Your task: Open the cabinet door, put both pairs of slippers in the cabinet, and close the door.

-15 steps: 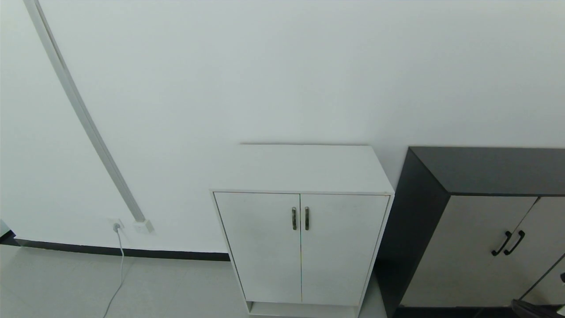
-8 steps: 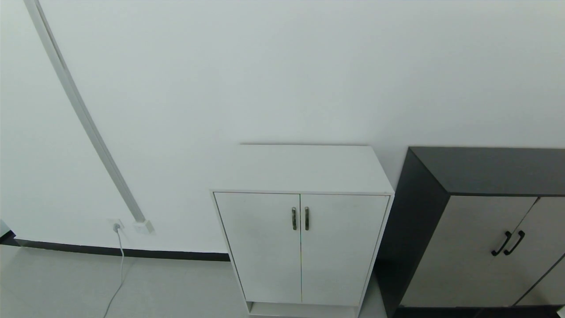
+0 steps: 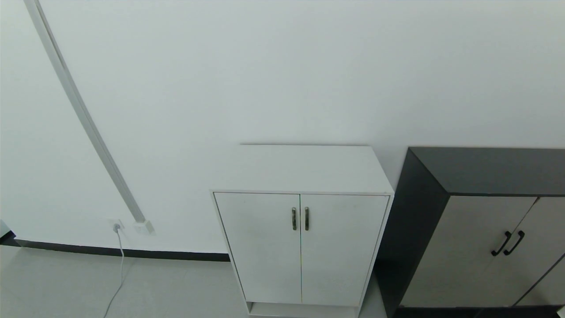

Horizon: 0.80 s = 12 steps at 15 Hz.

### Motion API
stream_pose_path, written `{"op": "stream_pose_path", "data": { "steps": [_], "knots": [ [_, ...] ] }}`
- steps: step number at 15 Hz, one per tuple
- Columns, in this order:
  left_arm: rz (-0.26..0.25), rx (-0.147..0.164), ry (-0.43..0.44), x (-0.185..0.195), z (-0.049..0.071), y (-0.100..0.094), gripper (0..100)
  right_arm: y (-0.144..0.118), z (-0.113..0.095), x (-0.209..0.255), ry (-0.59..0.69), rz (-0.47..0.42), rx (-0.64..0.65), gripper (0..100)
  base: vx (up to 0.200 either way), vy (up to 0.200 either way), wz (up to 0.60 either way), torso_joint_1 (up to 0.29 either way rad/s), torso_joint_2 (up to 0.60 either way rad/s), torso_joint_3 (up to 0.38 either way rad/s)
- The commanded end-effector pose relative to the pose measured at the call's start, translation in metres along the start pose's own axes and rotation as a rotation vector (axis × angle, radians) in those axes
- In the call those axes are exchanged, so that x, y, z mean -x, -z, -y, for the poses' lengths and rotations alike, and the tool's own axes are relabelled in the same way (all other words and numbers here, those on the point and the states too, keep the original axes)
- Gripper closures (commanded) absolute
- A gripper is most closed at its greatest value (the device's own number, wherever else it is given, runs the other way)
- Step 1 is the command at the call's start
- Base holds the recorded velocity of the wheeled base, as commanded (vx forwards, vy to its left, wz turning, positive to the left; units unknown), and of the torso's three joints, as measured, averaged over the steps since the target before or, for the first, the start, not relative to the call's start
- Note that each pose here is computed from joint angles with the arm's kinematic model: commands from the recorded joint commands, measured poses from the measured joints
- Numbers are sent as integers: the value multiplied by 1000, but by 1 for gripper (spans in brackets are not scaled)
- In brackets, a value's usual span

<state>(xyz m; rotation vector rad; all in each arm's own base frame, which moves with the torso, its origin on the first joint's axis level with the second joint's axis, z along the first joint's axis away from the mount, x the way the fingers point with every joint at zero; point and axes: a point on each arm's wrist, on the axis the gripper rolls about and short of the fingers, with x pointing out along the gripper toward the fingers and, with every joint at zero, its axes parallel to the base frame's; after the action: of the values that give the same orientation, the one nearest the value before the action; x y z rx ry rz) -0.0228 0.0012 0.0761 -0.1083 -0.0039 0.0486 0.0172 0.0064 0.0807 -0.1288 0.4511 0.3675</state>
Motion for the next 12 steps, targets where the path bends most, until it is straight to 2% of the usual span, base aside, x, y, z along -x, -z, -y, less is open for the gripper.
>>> {"op": "stream_pose_path", "data": {
  "steps": [1,2,6,8,12],
  "knots": [
    [-1,1,-2,0,0,0,100,1,2,4,82,42,-14,100,0,0,0,0,0,0],
    [-1,1,-1,0,0,0,100,2,3,6,161,60,-31,100,0,0,0,0,0,0],
    [-1,1,-1,0,0,0,100,7,3,18,337,198,-106,100,0,0,0,0,0,0],
    [-1,1,-1,0,0,0,100,11,1,24,394,289,-123,100,0,0,0,0,0,0],
    [-1,1,-2,0,0,0,100,15,-2,31,459,383,-137,100,0,0,0,0,0,0]
  ]
}}
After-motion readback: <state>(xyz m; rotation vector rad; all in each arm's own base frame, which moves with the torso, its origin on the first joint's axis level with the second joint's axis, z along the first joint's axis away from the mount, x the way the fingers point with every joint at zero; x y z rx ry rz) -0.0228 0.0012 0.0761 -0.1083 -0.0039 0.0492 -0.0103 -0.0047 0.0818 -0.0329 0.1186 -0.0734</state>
